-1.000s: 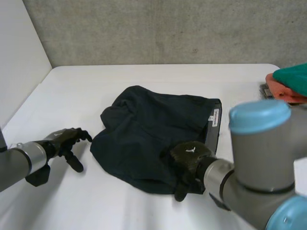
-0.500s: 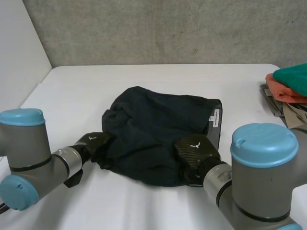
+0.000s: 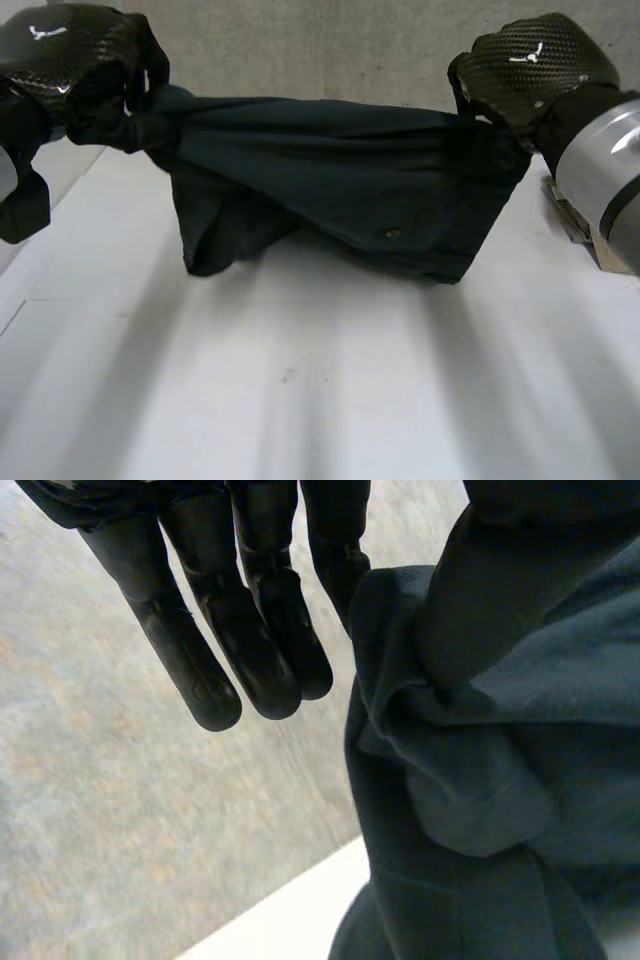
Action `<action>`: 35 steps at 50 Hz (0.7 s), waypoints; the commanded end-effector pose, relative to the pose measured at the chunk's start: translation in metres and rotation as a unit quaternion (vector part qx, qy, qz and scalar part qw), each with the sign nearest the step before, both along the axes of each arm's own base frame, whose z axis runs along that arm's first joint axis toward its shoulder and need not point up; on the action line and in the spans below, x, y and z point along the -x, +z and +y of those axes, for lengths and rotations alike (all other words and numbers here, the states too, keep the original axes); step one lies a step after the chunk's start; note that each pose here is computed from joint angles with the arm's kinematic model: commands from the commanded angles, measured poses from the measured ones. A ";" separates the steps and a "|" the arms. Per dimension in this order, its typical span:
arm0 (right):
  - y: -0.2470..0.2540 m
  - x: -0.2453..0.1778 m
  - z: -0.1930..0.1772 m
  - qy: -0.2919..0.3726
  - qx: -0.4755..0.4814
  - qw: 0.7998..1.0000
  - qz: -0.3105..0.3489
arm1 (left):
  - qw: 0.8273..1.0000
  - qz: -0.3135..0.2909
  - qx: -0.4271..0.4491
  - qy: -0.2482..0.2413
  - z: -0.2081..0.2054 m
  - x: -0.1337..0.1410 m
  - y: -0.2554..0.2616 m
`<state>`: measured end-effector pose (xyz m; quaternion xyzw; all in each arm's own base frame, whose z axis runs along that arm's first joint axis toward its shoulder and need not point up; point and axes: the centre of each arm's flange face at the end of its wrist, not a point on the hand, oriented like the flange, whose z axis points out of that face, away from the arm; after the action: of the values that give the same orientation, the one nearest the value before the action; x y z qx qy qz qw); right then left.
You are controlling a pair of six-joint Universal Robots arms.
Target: Fold the laundry.
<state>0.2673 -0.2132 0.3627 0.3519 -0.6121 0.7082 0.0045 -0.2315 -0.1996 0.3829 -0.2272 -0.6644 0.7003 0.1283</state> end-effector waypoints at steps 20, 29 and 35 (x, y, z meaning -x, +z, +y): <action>-0.026 -0.074 -0.133 0.005 0.236 0.953 -0.189 | 0.971 -0.003 0.237 0.021 -0.155 0.070 -0.001; 0.025 -0.080 -0.127 0.060 0.362 0.898 -0.244 | 0.929 0.092 0.357 0.022 -0.140 0.057 0.071; -0.012 -0.072 -0.134 0.059 0.273 0.940 -0.196 | 0.981 0.023 0.186 0.054 -0.139 0.039 0.004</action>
<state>0.3453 -0.3424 0.3851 0.1766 -0.2790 0.9421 -0.0575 -0.2859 -0.3419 0.4452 -0.1812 -0.3840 0.9020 0.0778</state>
